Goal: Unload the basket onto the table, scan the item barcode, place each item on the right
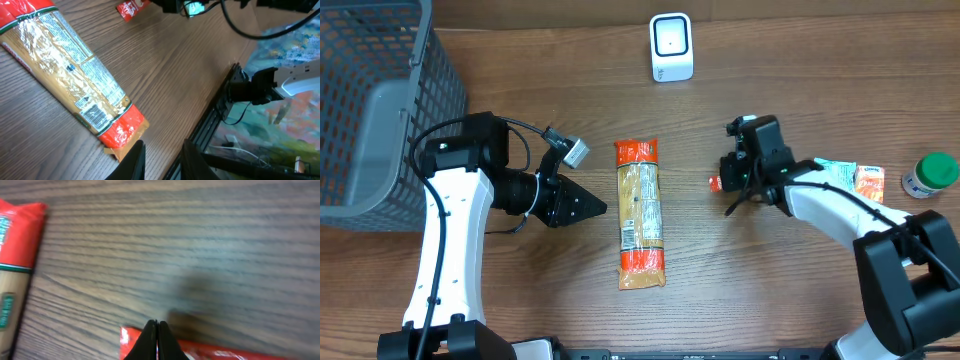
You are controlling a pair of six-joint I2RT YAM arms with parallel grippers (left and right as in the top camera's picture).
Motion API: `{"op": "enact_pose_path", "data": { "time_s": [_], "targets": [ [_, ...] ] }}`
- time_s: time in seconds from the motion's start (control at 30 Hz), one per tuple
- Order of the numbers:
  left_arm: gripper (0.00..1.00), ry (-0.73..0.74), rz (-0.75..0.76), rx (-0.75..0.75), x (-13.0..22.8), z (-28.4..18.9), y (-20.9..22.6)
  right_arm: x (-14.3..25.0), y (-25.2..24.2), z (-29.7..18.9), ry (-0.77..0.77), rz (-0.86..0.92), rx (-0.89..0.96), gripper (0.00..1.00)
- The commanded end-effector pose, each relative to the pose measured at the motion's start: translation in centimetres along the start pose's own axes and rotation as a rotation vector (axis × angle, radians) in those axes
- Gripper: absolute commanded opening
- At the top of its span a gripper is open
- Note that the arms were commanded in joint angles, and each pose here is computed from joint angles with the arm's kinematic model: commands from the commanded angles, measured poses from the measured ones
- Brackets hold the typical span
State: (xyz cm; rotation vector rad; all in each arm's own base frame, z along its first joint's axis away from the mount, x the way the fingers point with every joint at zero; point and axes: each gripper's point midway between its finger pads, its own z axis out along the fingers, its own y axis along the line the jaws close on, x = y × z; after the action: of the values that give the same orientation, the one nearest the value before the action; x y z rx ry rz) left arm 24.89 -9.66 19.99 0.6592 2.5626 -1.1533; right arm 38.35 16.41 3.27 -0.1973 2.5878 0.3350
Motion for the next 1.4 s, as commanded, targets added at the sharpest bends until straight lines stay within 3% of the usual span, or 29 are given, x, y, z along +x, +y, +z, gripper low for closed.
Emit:
{"op": "enact_pose_path", "data": {
  "time_s": [0.0,0.2,0.67,1.03,1.2,1.33,1.37],
  "targets": [
    [0.17,0.014,-0.006,-0.007,0.2,0.2,0.1,-5.9,-2.4,-4.1,-0.139,0.081,0.035,0.04],
    [0.18,0.007,0.002,-0.011,0.0,0.2,0.2,-5.8,-9.0,-4.3,-0.130,0.227,0.120,0.04],
    [0.17,0.006,-0.003,-0.012,0.0,0.2,0.2,-0.2,-9.9,0.6,0.078,0.260,0.110,0.04],
    [0.17,0.003,0.001,-0.014,-0.1,0.2,0.3,9.3,-9.4,-2.3,0.481,0.324,0.159,0.04],
    [0.18,0.007,0.000,-0.018,0.0,0.2,0.3,8.0,-8.5,-5.2,0.541,0.300,0.142,0.05],
    [0.19,0.005,0.003,-0.019,-0.1,0.2,0.4,5.5,-4.6,-7.3,0.520,0.233,-0.069,0.12],
    [0.19,0.005,0.002,-0.019,-0.1,0.2,0.4,5.4,-3.7,-7.8,0.513,0.187,-0.123,0.19]
  ]
}}
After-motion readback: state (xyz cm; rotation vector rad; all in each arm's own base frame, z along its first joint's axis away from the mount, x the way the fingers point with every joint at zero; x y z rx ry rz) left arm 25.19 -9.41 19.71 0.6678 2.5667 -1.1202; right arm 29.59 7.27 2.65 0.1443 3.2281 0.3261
